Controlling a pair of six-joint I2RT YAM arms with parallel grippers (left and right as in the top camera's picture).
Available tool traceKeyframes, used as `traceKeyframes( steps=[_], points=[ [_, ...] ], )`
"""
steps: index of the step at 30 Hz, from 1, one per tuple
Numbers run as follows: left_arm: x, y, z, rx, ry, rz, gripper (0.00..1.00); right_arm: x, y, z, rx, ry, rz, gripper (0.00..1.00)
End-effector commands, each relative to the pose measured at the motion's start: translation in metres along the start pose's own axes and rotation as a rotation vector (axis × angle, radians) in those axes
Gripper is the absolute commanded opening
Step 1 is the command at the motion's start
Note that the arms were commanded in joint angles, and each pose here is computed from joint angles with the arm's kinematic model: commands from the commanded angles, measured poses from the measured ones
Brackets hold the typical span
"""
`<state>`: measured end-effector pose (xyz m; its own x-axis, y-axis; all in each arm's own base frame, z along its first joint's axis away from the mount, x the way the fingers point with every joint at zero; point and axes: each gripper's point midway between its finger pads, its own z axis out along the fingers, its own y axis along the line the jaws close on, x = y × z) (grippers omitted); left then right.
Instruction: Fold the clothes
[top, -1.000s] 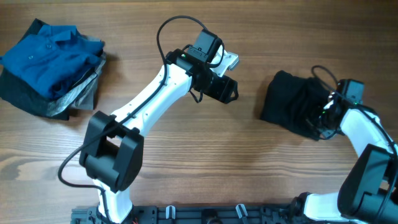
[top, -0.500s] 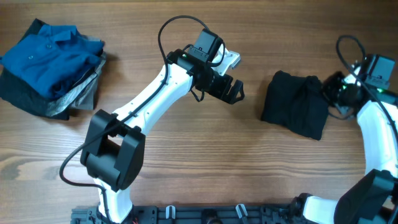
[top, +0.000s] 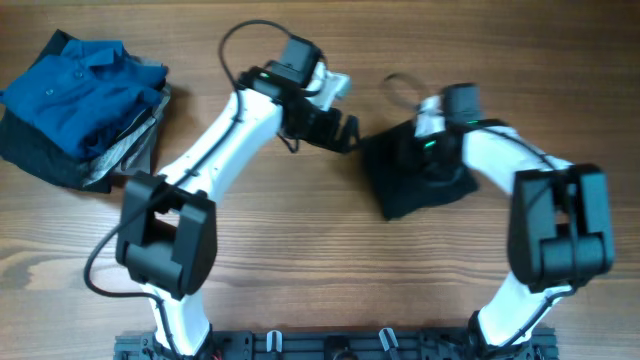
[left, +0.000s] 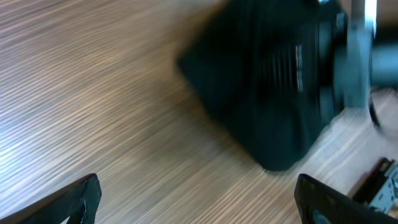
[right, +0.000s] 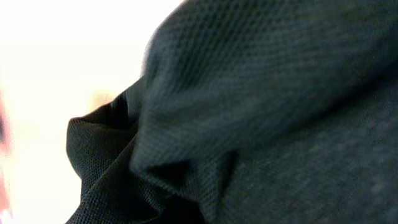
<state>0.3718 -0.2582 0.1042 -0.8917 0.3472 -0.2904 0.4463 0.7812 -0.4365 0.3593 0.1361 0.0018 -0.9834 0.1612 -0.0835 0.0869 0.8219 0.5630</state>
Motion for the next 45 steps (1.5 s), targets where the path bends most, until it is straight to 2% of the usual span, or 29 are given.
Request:
traceKeyframes(
  steps=[1, 3, 5, 8, 9, 11, 16, 17, 19, 21, 26, 29, 32, 33, 34, 36, 39, 45],
  points=[
    [0.002, 0.036, -0.01, -0.017, -0.001, -0.088, 1.0, 0.051, 0.032, 0.018, -0.038, 0.158, -0.14, 0.09],
    [0.005, 0.034, -0.014, 0.064, 0.0, -0.123, 1.0, 0.032, 0.046, -0.004, -0.057, 0.075, -0.139, 0.15],
    [0.01, 0.027, -0.014, 0.141, 0.015, -0.146, 1.0, 0.009, 0.051, -0.034, -0.056, -0.029, -0.114, 0.17],
    [0.036, 0.022, -0.008, 0.176, 0.102, -0.201, 1.0, -0.015, 0.029, -0.087, -0.004, -0.171, -0.006, 0.18],
    [0.045, 0.022, -0.006, 0.176, 0.132, -0.218, 0.98, -0.01, 0.021, -0.092, 0.009, -0.157, 0.029, 0.17],
    [0.057, 0.019, -0.003, 0.177, 0.175, -0.234, 0.88, 0.001, 0.009, -0.092, 0.039, -0.115, 0.079, 0.14],
    [0.086, -0.01, 0.012, 0.239, 0.277, -0.227, 0.46, 0.054, -0.029, -0.052, 0.158, 0.075, 0.164, 0.1],
    [0.092, -0.015, 0.017, 0.241, 0.294, -0.216, 0.45, 0.06, -0.036, -0.045, 0.175, 0.097, 0.176, 0.1],
    [0.102, -0.025, 0.028, 0.246, 0.314, -0.181, 0.47, 0.065, -0.055, -0.029, 0.225, 0.111, 0.247, 0.05],
    [0.11, -0.033, 0.04, 0.251, 0.322, -0.143, 0.52, 0.051, -0.064, -0.014, 0.232, 0.066, 0.298, 0.04],
    [0.118, -0.037, 0.053, 0.255, 0.318, -0.114, 0.82, -0.012, -0.05, 0.007, 0.054, -0.148, 0.517, 0.04],
    [0.112, -0.034, 0.055, 0.255, 0.29, -0.11, 0.87, -0.016, -0.046, 0.006, 0.036, -0.159, 0.535, 0.04],
    [0.096, -0.028, 0.059, 0.225, 0.23, -0.157, 0.86, 0.001, -0.054, 0.007, 0.083, -0.102, 0.564, 0.04],
    [0.087, -0.02, 0.063, 0.174, 0.193, -0.185, 0.75, 0.008, -0.056, 0.007, 0.099, -0.077, 0.573, 0.04],
    [0.08, -0.005, 0.066, 0.085, 0.158, -0.229, 0.57, 0.016, -0.058, 0.007, 0.115, -0.051, 0.567, 0.04],
    [0.07, 0.016, 0.069, -0.033, 0.102, -0.315, 0.3, 0.02, -0.058, 0.007, 0.122, -0.032, 0.527, 0.04],
    [0.054, 0.033, 0.08, -0.1, 0.023, -0.393, 0.04, 0.027, -0.058, 0.004, 0.134, -0.005, 0.487, 0.05],
    [0.073, 0.082, 0.103, -0.283, 0.055, -0.441, 0.06, 0.055, -0.049, -0.028, 0.194, 0.061, 0.481, 0.05]
  ],
)
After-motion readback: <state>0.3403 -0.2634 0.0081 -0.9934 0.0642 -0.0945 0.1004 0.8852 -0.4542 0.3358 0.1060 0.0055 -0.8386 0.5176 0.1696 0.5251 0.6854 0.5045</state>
